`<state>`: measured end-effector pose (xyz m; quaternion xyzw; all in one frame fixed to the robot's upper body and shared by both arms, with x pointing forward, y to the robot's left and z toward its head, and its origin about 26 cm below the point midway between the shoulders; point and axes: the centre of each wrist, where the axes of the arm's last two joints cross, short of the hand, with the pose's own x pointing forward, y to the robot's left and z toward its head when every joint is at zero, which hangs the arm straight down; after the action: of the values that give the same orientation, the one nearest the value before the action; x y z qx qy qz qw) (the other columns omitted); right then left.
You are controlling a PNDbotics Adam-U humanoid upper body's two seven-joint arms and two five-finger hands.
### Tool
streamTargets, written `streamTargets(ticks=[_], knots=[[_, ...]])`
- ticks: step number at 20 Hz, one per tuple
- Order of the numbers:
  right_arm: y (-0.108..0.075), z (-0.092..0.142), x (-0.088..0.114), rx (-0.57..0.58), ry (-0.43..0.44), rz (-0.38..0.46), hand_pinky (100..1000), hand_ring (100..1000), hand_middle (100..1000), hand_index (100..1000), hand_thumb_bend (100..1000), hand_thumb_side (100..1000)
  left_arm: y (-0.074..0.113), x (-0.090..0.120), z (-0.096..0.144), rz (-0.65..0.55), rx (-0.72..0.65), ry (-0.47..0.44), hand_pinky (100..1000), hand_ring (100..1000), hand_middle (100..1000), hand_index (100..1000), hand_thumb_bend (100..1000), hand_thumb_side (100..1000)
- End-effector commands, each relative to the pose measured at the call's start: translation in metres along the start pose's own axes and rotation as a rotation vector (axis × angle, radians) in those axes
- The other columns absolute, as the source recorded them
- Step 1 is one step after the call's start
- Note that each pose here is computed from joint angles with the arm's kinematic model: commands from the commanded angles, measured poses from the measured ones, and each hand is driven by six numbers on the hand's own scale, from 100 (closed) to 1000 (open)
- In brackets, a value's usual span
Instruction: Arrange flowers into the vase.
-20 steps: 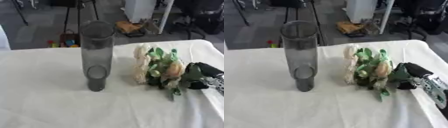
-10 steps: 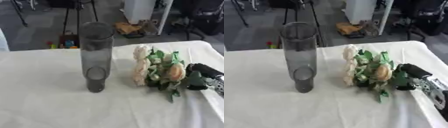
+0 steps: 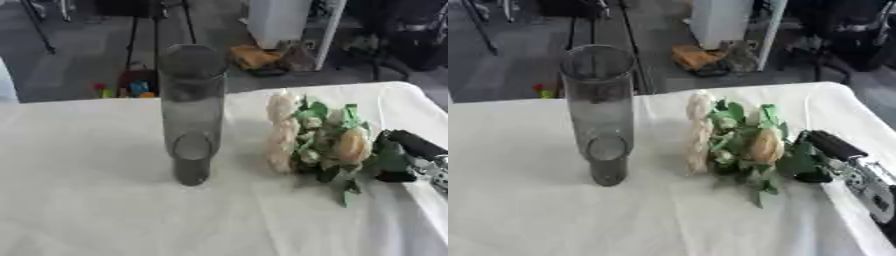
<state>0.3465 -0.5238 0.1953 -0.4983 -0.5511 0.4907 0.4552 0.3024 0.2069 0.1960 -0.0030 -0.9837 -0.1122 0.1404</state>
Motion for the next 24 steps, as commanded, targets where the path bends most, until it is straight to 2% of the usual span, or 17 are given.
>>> streamTargets(ticks=[1,3,5,7,8,9,24], knots=[[-0.023,0.002,-0.003,0.002,-0.021,0.012,100,247,105,231,100,331,0.004,0.003,-0.004,-0.01,0.0,-0.014,672,1000,936,962,100,985],[-0.025,0.002,-0.002,0.005,-0.031,-0.017,100,218,100,212,100,273,0.005,0.003,-0.004,-0.01,0.0,-0.013,672,1000,935,962,100,985],[-0.029,0.003,-0.002,0.003,-0.036,-0.05,100,204,100,202,100,262,0.005,0.003,-0.004,-0.011,0.001,-0.011,672,1000,936,963,100,985],[-0.032,0.003,-0.002,-0.004,-0.039,-0.077,100,197,100,198,100,260,0.005,0.003,-0.004,-0.011,0.002,-0.01,672,1000,936,963,100,985],[-0.034,0.003,-0.002,-0.007,-0.04,-0.088,100,190,100,195,100,298,0.005,0.003,-0.004,-0.011,0.002,-0.01,672,1000,936,963,100,985],[-0.036,0.004,-0.002,-0.012,-0.042,-0.094,100,182,100,193,100,259,0.006,0.003,-0.003,-0.012,0.002,-0.009,672,1000,936,963,100,985],[-0.058,0.005,0.001,-0.093,-0.056,-0.189,100,135,100,159,100,243,0.006,0.003,-0.003,-0.014,0.001,-0.004,673,1000,936,963,100,985]])
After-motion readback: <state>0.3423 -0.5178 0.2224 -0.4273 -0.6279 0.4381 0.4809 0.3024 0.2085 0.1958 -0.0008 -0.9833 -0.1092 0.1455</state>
